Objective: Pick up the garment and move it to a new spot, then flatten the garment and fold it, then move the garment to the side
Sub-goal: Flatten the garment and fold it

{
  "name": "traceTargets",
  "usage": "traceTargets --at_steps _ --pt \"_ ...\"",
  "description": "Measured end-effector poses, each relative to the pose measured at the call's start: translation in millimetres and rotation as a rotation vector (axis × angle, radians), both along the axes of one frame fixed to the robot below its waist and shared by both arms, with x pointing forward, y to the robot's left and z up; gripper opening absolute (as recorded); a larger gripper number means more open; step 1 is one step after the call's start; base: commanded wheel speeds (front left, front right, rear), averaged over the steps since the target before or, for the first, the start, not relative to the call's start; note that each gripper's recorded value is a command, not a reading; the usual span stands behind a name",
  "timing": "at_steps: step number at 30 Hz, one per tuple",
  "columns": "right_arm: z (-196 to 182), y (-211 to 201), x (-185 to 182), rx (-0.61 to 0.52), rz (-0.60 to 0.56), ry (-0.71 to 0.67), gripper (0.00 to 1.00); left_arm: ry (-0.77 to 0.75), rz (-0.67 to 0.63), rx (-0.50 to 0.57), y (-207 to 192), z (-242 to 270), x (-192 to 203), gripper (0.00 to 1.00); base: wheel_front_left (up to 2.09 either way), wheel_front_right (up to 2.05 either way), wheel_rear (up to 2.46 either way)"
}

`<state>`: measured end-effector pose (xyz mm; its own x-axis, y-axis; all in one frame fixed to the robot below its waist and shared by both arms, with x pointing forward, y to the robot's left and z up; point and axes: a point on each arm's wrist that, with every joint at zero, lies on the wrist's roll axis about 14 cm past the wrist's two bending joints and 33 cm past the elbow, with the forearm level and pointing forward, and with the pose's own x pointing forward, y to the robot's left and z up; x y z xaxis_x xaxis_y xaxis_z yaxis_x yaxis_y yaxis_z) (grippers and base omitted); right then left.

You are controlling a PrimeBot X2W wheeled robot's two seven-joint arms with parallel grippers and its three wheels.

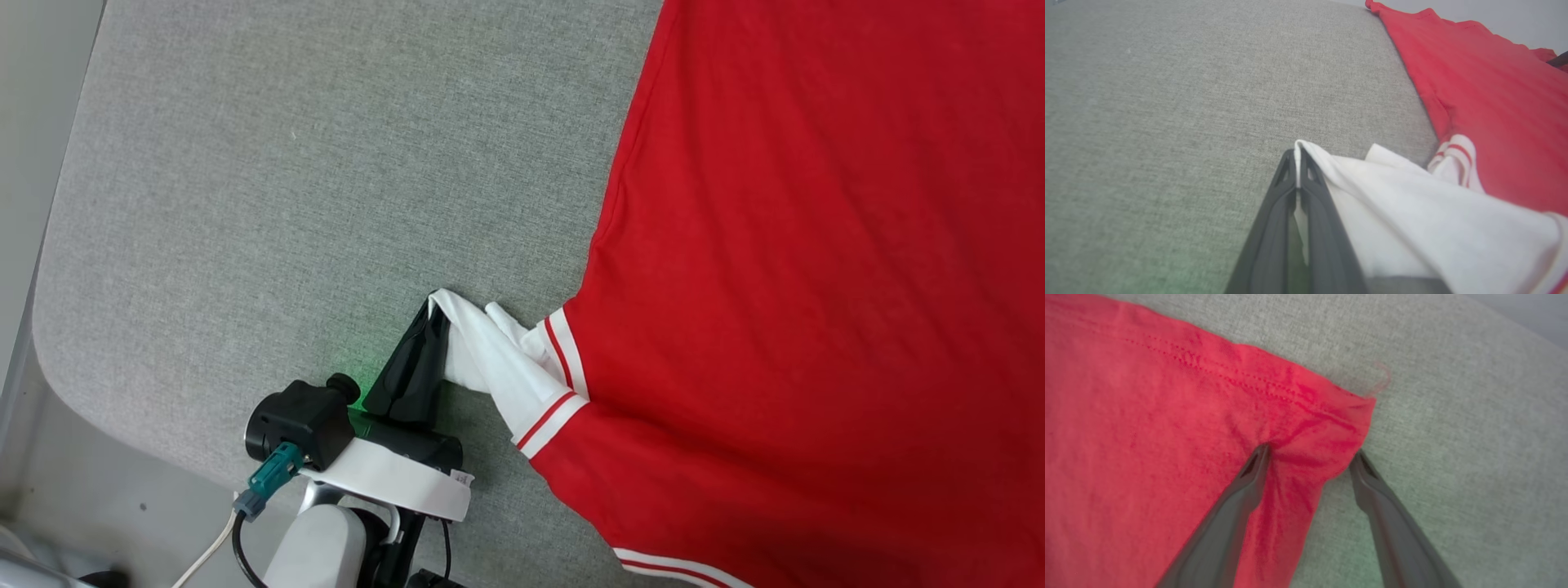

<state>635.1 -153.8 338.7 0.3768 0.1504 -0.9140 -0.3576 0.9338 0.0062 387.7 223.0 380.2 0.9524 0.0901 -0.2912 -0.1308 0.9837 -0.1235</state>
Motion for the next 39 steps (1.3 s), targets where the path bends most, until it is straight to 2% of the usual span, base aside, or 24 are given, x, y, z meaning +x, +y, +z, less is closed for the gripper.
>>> traceTargets --at_steps 2,3,4,12,22,27,31,34,39 --pt "-1 -1 0 0.000 -0.001 0.001 1.00 -0.001 0.001 -0.002 0 0 0 0.00 0.00 0.00 0.00" --pt "-1 -2 -1 0.004 -0.005 0.000 0.20 -0.002 0.003 -0.009 0 0 1 0.00 0.00 0.00 0.00" --pt "-1 -2 -1 0.013 -0.012 -0.003 0.00 -0.002 0.003 -0.016 -1 -1 1 0.00 0.00 0.00 0.00" --pt "16 1 -1 0.037 -0.013 -0.061 0.00 -0.019 0.008 -0.020 -2 5 1 0.00 0.00 0.00 0.00" --pt "77 -7 -21 0.042 0.059 -0.229 0.00 -0.058 0.019 -0.010 1 23 -15 0.00 0.00 0.00 0.00" --pt "105 -17 -57 0.046 0.118 -0.285 0.00 -0.087 0.020 -0.010 0 34 -25 0.00 0.00 0.00 0.00" --pt "120 -39 -91 0.044 0.117 -0.308 0.00 -0.104 0.008 -0.021 -4 39 -31 0.00 0.00 0.00 0.00" --pt "124 -58 -121 0.036 0.101 -0.314 0.00 -0.111 -0.002 -0.029 -9 41 -35 0.00 0.00 0.00 0.00" --pt "111 -92 -182 0.017 0.045 -0.245 0.00 -0.120 -0.026 -0.041 -16 43 -38 0.00 0.00 0.00 0.00"
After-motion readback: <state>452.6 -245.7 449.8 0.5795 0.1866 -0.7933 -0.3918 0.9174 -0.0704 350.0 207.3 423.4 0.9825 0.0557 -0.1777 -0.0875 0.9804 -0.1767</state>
